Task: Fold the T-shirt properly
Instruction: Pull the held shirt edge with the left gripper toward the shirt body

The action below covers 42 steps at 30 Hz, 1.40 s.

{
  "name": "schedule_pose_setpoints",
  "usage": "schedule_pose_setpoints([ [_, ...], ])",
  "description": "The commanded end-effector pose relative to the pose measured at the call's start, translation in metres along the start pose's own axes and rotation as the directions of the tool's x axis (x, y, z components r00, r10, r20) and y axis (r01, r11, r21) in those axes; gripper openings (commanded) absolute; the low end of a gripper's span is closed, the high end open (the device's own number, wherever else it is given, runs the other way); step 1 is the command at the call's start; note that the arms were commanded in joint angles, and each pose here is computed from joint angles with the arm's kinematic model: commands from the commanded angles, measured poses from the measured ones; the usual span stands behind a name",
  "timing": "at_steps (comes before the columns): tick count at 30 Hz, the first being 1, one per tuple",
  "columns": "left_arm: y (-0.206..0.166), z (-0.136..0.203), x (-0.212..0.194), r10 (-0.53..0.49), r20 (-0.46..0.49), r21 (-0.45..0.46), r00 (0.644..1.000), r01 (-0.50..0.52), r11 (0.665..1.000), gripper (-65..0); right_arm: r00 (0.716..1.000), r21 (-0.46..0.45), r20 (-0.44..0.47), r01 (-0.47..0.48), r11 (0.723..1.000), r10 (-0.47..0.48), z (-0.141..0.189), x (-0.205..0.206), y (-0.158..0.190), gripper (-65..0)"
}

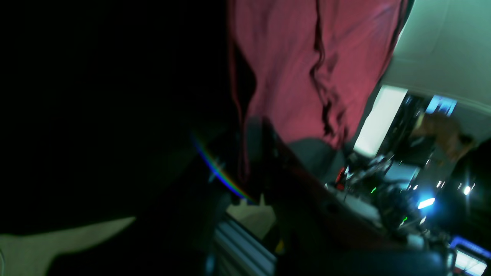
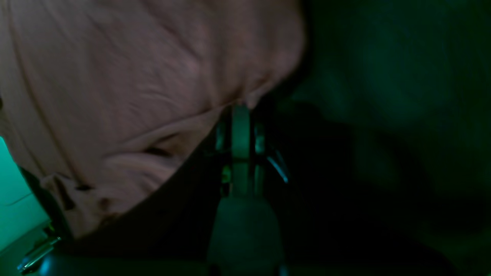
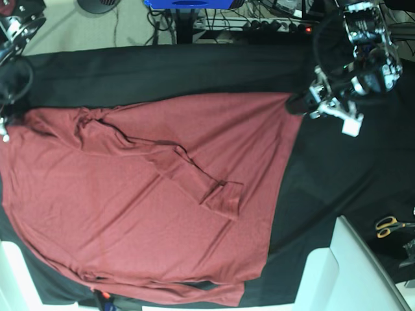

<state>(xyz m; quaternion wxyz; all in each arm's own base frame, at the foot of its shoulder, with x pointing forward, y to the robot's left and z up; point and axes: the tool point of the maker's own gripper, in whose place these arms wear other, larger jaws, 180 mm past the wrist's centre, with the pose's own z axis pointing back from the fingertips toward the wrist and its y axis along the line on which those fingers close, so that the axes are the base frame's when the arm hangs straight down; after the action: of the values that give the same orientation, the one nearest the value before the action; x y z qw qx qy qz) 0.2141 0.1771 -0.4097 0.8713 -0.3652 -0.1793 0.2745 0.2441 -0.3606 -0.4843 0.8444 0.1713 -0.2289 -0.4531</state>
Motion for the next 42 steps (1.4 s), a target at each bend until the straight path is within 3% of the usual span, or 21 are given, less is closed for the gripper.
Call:
schedule_pose_setpoints([
  [1,-0.011,0.001,0.009,-0.011,0.015,-0.03,1.0,0.012,0.999,-65.0,0.999,0.013,0.05,-0.01,1.0,0.009,0.007,0.024,0.011,-64.7],
  [11,-0.023,-0.014,0.029,0.117,0.005,-0.135,0.993,-0.115,0.984,-65.0,0.997,-0.003,0.069,0.039,0.999,-0.039,0.006,0.042,0.027,-64.5],
  [17,-0.034,-0.019,0.041,0.113,0.015,-0.162,0.994,-0.109,0.981,-65.0,0.996,-0.013,0.062,-0.059,0.998,0.059,0.006,0.054,0.047,-64.5],
  [21,-0.044,-0.02,0.05,0.104,0.027,-0.185,0.994,-0.098,0.978,-65.0,0.997,-0.036,0.073,-0.02,0.999,0.023,0.008,0.061,0.047,-64.5],
  [28,-0.045,-0.031,0.058,0.19,-0.003,-0.233,0.982,-0.186,0.955,-65.0,0.996,-0.028,0.087,-0.015,1.0,0.017,0.009,0.069,0.055,-64.5],
  [32,-0.054,-0.03,0.069,0.198,0.012,-0.268,0.98,-0.188,0.945,-65.0,0.996,-0.026,0.085,-0.025,0.999,0.027,0.008,0.07,0.059,-64.5],
  [36,-0.064,-0.031,0.077,0.19,0.023,-0.289,0.982,-0.175,0.941,-65.0,0.993,-0.039,0.066,-0.095,0.995,0.097,0.004,0.072,0.073,-64.5],
  [42,-0.06,-0.02,0.091,0.254,0.084,-0.331,0.964,-0.213,0.919,-65.0,0.998,-0.047,0.037,-0.054,0.997,0.056,-0.008,0.074,0.07,-64.5],
])
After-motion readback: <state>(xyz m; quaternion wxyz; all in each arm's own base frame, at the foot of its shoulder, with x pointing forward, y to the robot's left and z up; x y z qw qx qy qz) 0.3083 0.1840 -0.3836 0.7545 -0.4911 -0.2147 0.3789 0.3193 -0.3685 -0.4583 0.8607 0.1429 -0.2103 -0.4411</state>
